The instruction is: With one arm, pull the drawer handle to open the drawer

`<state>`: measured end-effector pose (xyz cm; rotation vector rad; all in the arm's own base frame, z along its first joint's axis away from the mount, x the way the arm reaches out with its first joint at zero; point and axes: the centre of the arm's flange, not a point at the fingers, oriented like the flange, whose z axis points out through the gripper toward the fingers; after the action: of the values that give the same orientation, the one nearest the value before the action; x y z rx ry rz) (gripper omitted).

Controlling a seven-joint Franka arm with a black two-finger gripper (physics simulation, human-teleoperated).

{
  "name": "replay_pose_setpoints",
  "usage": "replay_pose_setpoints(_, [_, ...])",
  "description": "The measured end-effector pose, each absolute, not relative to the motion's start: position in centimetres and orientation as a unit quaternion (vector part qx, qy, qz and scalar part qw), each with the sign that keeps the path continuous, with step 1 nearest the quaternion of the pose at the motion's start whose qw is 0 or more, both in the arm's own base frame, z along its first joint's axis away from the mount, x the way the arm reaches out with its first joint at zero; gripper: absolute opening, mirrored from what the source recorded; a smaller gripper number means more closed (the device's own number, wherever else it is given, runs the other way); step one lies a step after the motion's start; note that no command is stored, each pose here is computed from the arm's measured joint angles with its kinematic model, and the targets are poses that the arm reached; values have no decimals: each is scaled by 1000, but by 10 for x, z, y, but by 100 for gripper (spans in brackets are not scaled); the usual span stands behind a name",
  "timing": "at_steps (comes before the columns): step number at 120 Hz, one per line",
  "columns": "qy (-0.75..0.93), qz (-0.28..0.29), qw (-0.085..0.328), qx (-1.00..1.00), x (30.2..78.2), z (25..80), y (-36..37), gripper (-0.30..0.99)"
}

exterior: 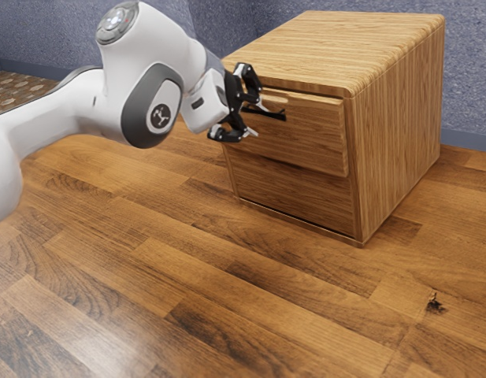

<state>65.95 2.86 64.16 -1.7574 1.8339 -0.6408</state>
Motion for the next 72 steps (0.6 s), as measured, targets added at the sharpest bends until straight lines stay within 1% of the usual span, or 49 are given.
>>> replay_pose_setpoints(16, [674, -232, 260, -651, 655, 642, 33, 23])
replay_pose_setpoints(38, [675, -229, 258, -653, 652, 639, 33, 25])
replay_pose_setpoints(54, [676, -225, 253, -655, 651, 633, 33, 30])
replay_pose_setpoints(72, [677, -222, 254, -654, 644, 635, 30, 25])
